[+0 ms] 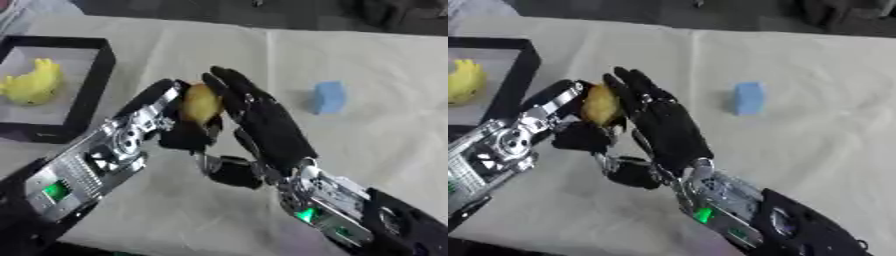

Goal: Pick up the objects with one hand, pass them to the other hand, and then place them into the box on the other side of the table.

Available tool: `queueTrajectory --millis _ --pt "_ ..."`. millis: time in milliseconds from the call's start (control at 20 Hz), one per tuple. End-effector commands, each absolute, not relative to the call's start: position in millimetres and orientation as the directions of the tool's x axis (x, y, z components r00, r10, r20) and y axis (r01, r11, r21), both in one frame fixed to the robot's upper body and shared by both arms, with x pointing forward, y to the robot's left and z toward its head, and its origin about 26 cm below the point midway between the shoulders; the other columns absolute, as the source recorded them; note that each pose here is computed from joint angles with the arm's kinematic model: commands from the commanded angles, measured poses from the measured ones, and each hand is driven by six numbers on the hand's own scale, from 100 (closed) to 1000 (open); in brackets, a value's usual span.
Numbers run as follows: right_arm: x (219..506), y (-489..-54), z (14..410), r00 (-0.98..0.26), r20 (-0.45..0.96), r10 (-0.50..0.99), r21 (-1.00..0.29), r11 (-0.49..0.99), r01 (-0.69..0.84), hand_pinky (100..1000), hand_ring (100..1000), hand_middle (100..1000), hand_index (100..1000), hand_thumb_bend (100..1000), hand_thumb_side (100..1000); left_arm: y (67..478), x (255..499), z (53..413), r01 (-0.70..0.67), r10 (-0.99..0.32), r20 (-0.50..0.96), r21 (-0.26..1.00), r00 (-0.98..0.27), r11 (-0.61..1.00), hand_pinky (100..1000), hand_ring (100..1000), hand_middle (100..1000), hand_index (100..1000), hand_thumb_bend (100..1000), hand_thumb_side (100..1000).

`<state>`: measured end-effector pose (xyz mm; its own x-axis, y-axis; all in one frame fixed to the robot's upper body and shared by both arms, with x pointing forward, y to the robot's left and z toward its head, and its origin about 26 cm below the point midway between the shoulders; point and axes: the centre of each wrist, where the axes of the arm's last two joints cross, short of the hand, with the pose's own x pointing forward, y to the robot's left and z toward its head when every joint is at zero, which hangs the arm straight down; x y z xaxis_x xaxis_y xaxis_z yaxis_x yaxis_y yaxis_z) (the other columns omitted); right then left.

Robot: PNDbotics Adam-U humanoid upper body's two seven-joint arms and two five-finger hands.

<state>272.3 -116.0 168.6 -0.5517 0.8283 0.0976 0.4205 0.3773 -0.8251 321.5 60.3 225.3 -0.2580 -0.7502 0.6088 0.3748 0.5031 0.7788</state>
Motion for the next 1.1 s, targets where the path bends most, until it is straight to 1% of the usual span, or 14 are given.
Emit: queueTrajectory --millis 50,100,300,700,1000,1100 --pt "270 -119 185 -0.548 0.08 0.833 -0.778 0.396 0.487 741 975 976 1000 100 706 76 334 217 0.347 -0.793 0.579 0.796 -0.192 0.497 759 394 446 568 100 111" --pt "270 -120 185 -0.543 0.08 0.836 -0.778 0.393 0.49 743 977 979 1000 100 723 77 335 216 0.347 -0.794 0.577 0.796 -0.189 0.496 758 397 446 568 100 110" --pt "270 -121 184 -0.518 0.077 0.852 -0.783 0.374 0.498 751 983 988 1000 100 746 80 338 214 0.338 -0.802 0.571 0.8 -0.174 0.497 756 401 447 568 100 106" --pt "268 -121 180 -0.503 0.054 0.863 -0.797 0.341 0.499 762 988 994 1000 100 751 89 346 210 0.31 -0.821 0.553 0.812 -0.142 0.494 753 409 447 567 100 100" --pt "268 -121 179 -0.51 0.038 0.86 -0.799 0.332 0.501 764 987 995 1000 100 721 96 351 211 0.279 -0.826 0.552 0.816 -0.117 0.506 752 405 446 567 100 100" --pt "268 -121 180 -0.506 0.034 0.862 -0.796 0.33 0.508 763 987 997 1000 100 730 98 353 210 0.273 -0.825 0.554 0.815 -0.108 0.512 753 405 447 567 100 100"
